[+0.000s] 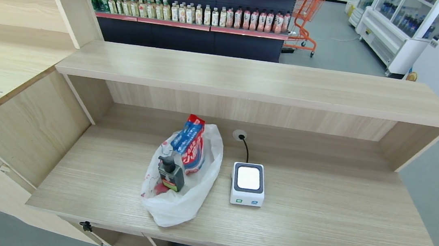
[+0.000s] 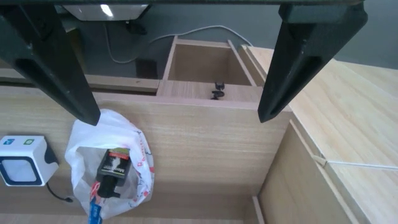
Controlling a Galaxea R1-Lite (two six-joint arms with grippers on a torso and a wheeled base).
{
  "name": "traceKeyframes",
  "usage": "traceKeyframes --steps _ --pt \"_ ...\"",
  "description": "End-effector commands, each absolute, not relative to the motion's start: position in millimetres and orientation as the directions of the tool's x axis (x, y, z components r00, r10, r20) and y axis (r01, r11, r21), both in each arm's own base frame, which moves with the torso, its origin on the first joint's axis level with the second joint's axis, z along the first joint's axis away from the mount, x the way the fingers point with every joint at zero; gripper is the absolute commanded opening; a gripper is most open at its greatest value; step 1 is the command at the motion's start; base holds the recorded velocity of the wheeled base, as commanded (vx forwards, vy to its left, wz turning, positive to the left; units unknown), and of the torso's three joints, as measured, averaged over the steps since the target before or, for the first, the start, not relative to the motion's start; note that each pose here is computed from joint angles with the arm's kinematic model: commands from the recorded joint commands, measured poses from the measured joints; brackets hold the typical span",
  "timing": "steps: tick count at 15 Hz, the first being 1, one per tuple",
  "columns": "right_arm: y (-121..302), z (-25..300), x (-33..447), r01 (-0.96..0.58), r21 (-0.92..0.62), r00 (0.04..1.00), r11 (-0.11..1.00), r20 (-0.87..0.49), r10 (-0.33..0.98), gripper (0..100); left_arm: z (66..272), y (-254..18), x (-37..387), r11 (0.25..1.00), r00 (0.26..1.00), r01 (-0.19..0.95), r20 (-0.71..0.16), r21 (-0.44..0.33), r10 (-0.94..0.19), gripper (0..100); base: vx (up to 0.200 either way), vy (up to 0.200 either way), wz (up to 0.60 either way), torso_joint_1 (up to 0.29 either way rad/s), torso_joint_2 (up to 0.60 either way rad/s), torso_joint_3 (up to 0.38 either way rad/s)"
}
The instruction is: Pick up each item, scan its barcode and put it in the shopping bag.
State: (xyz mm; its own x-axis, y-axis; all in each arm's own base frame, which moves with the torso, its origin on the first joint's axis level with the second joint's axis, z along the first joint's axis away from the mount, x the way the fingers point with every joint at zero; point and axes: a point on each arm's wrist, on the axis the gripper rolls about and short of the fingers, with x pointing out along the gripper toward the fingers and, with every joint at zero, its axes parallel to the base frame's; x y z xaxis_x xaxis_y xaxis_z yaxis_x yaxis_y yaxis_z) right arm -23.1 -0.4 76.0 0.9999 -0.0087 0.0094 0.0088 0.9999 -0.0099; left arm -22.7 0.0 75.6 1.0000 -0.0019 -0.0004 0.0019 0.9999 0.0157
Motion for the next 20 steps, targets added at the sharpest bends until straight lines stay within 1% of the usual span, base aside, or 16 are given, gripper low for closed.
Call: traceKeyframes --steps 1,2,8,13,14,20 --pt "-0.4 76.1 -22.8 0.009 -0.011 1.0 1.0 0.006 -0.009 100 75.7 0.0 -22.7 1.0 1.0 0.002 0.0 0.015 -0.002 100 0.0 0.0 0.0 0.0 0.0 0.0" --pt "-0.4 76.1 -22.8 0.009 -0.011 1.0 1.0 0.006 -0.009 100 75.7 0.1 -22.7 1.0 1.0 0.003 0.0 0.017 -0.003 100 0.0 0.0 0.0 0.0 0.0 0.0" --pt "-0.4 76.1 -22.8 0.009 -0.011 1.0 1.0 0.006 -0.009 100 75.7 0.0 -22.7 1.0 1.0 0.002 0.0 0.017 -0.002 100 0.2 0.0 0.0 0.006 0.01 0.001" --pt "-0.4 76.1 -22.8 0.008 -0.006 1.0 1.0 0.006 -0.008 100 75.7 0.1 -22.7 1.0 1.0 0.003 0.0 0.015 -0.003 100 0.0 0.0 0.0 0.0 0.0 0.0" --pt "-0.4 76.1 -22.8 0.008 -0.001 1.0 1.0 0.006 -0.008 0 75.7 0.1 -22.7 1.0 1.0 0.003 0.0 0.015 -0.003 100 0.0 0.0 0.0 0.0 0.0 0.0" --pt "-0.4 76.1 -22.8 0.009 0.009 1.0 1.0 0.006 -0.009 0 75.7 0.0 -22.7 1.0 1.0 0.002 0.0 0.015 -0.002 100 0.0 0.0 0.0 0.0 0.0 0.0"
